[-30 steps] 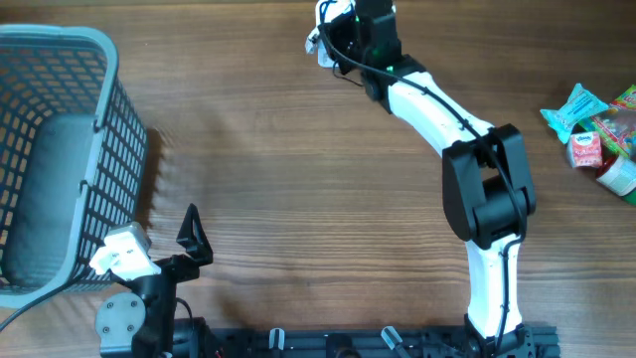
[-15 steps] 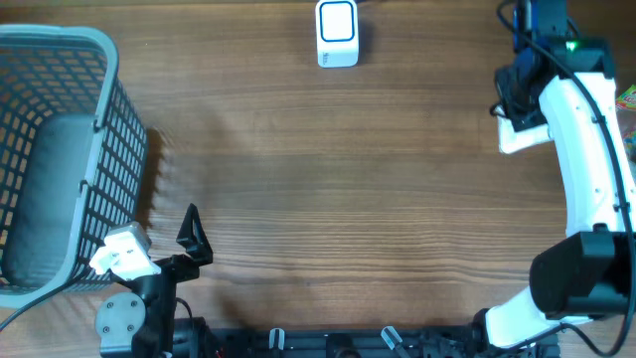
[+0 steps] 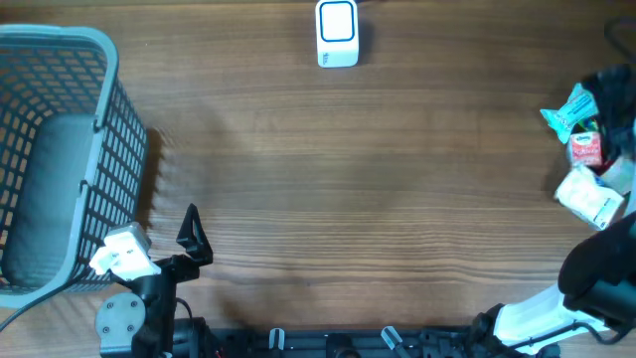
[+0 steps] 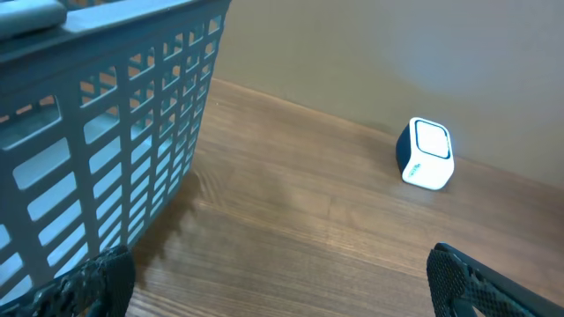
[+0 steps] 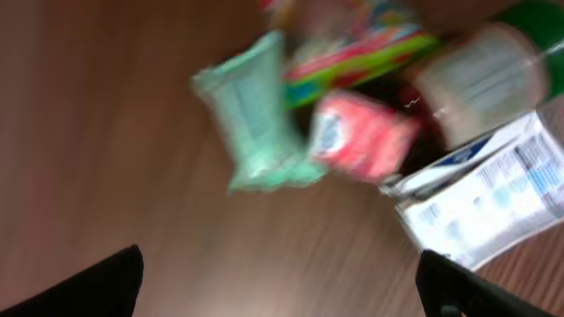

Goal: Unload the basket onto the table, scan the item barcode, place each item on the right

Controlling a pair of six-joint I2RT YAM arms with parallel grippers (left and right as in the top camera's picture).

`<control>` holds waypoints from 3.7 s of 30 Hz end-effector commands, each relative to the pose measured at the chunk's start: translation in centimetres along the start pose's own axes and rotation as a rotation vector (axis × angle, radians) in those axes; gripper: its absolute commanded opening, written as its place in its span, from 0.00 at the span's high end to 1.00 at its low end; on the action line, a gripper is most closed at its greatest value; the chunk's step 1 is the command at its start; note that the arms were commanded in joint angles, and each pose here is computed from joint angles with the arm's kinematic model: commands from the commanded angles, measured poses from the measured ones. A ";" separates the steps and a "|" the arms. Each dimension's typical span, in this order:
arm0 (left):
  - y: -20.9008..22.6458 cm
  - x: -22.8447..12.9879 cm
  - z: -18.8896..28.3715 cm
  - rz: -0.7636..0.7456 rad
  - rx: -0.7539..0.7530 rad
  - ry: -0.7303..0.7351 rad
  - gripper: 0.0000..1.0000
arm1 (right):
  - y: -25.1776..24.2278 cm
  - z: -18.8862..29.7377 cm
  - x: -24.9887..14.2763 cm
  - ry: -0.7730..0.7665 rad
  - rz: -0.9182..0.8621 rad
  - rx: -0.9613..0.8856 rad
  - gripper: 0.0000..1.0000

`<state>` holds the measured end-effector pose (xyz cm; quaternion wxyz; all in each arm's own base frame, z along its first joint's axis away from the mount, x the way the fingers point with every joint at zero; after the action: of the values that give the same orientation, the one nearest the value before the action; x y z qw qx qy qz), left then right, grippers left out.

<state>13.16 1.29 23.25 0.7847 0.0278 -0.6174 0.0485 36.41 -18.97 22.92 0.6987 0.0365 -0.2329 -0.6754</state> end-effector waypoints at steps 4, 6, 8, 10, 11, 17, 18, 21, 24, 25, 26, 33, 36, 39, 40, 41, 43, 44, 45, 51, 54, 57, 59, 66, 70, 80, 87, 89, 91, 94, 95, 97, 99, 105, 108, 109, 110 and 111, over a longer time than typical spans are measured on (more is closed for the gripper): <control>-0.1 -0.1 0.0 0.004 -0.008 -0.003 0.00 | 3.7 18.0 -5.5 0.073 0.311 0.503 0.00; -0.1 -0.1 0.0 0.004 -0.009 -0.003 0.00 | 1.9 24.1 -6.8 0.051 0.309 0.646 0.00; -0.1 -0.1 0.0 0.004 -0.009 -0.003 0.00 | -1.4 30.1 -7.2 -0.002 0.254 0.788 0.00; -0.1 -0.1 0.0 0.004 -0.008 -0.003 0.00 | -3.4 32.9 -7.4 -0.020 0.209 0.858 0.00; -0.1 -0.1 0.0 0.004 -0.009 -0.003 0.00 | -4.3 33.9 -7.2 -0.062 0.186 0.873 0.00; -0.1 -0.1 0.0 0.004 -0.009 -0.003 0.00 | -11.0 36.9 -7.2 -0.212 0.118 0.853 0.00; -0.1 -0.1 0.0 0.004 -0.009 -0.003 0.00 | -11.5 36.8 -6.9 -0.251 0.120 0.826 0.00; -0.1 -0.1 0.0 0.004 -0.008 -0.003 0.00 | -11.8 36.8 -7.3 -0.398 0.401 0.847 0.00; -0.1 -0.1 0.0 0.004 -0.009 -0.003 0.00 | -12.1 36.7 -8.4 -0.574 0.581 1.026 0.00; -0.1 -0.1 0.0 0.004 -0.008 -0.003 0.00 | -12.6 36.1 -8.9 -0.607 0.596 1.076 0.00; -0.1 -0.1 0.0 0.004 -0.009 -0.003 0.00 | -13.0 34.9 -9.5 -0.628 0.595 1.122 0.00; -0.1 -0.1 0.0 0.004 -0.008 -0.003 0.00 | -15.9 24.1 -13.6 -0.802 0.531 1.456 0.00; -0.1 -0.1 0.0 0.004 -0.009 -0.003 0.00 | -15.6 19.6 -14.3 -0.785 0.526 1.414 0.00; -0.1 -0.1 0.0 0.004 -0.009 -0.003 0.00 | -15.6 15.6 -14.9 -0.743 0.536 1.328 0.00; -0.1 -0.1 0.0 0.004 -0.009 -0.003 0.00 | -15.6 14.4 -15.2 -0.721 0.548 1.302 0.00; -0.1 -0.1 0.0 0.004 -0.009 -0.003 0.00 | -15.7 13.3 -15.5 -0.700 0.559 1.276 0.00; -0.1 -0.1 0.0 0.004 -0.009 -0.003 0.00 | -15.9 11.3 -16.0 -0.631 0.565 1.219 0.00; -0.1 -0.1 0.0 0.004 -0.009 -0.003 0.00 | -16.1 10.6 -16.1 -0.602 0.568 1.193 0.00; -0.1 -0.1 0.0 0.004 -0.009 -0.003 0.00 | -16.3 9.8 -16.3 -0.569 0.568 1.158 0.00; -0.1 -0.1 0.0 0.004 -0.009 -0.003 0.00 | -17.1 6.4 -17.2 -0.487 0.564 1.077 0.00; -0.1 -0.1 0.0 0.004 -0.009 -0.003 0.00 | -17.1 6.4 -17.3 -0.487 0.584 1.080 0.00; -0.1 -0.1 0.0 0.004 -0.009 -0.003 0.00 | -17.0 6.4 -17.4 -0.497 0.603 1.077 0.00; -0.1 -0.1 0.0 0.004 -0.009 -0.003 0.00 | -17.0 6.3 -17.4 -0.494 0.605 1.073 0.00; -0.1 -0.1 0.0 0.004 -0.009 -0.003 0.00 | -17.0 6.3 -17.4 -0.494 0.605 1.073 0.00; -0.1 -0.1 0.0 0.004 -0.009 -0.003 0.00 | -17.0 6.3 -17.4 -0.494 0.605 1.073 0.00; -0.9 -2.0 -5.0 -0.036 -0.070 -0.210 0.00 | -17.0 6.3 -17.4 -0.494 0.605 1.073 0.00; -1.2 -5.6 -6.7 -0.135 -0.087 -0.154 0.00 | -17.0 6.3 -17.4 -0.494 0.605 1.073 0.00; -1.2 -5.7 -6.8 -0.171 -0.075 -0.154 0.00 | -17.0 6.3 -17.4 -0.494 0.605 1.073 0.00; -1.1 -5.6 -6.8 -0.169 -0.071 -0.162 0.00 | -17.0 6.3 -17.4 -0.494 0.605 1.073 0.00; -1.2 -5.7 -6.9 -0.159 -0.078 -0.168 0.00 | -17.0 6.3 -17.4 -0.494 0.605 1.073 0.00; -1.2 -5.7 -6.9 -0.159 -0.078 -0.167 0.00 | -17.0 6.3 -17.4 -0.494 0.605 1.072 0.00; -1.2 -5.7 -6.9 -0.158 -0.079 -0.167 0.00 | -17.0 6.3 -17.4 -0.494 0.605 1.073 0.00; -1.3 -5.7 -6.9 -0.164 -0.084 -0.167 0.00 | -17.0 6.3 -17.4 -0.494 0.605 1.073 0.00; -1.9 -5.8 -6.8 -0.242 -0.112 -0.173 0.00 | -17.0 6.3 -17.4 -0.494 0.605 1.073 0.00; -1.9 -5.7 -6.8 -0.242 -0.112 -0.174 0.00 | -17.0 6.3 -17.4 -0.494 0.605 1.073 0.00; -1.9 -5.7 -6.8 -0.242 -0.111 -0.175 0.00 | -17.0 6.3 -17.4 -0.494 0.605 1.073 0.00; -1.9 -5.7 -6.8 -0.242 -0.111 -0.175 0.00 | -17.0 6.3 -17.4 -0.494 0.604 1.073 0.00; -1.9 -5.7 -6.8 -0.242 -0.111 -0.176 0.00 | -17.0 6.3 -17.4 -0.494 0.605 1.073 0.00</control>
<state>18.60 0.08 16.40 0.7303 0.0618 -0.6766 -0.0709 18.64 -2.06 17.35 0.6715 0.1599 -0.6851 -0.2326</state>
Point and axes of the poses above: each gripper's point midway between its finger pads, its own z axis back along the fingers, its own y axis along the line the jaws close on, x = y × z, the point moved 6 cm from there along z, back along the fingers, and after that the axes turned 15 degrees about -z, right-handed, at the moved point
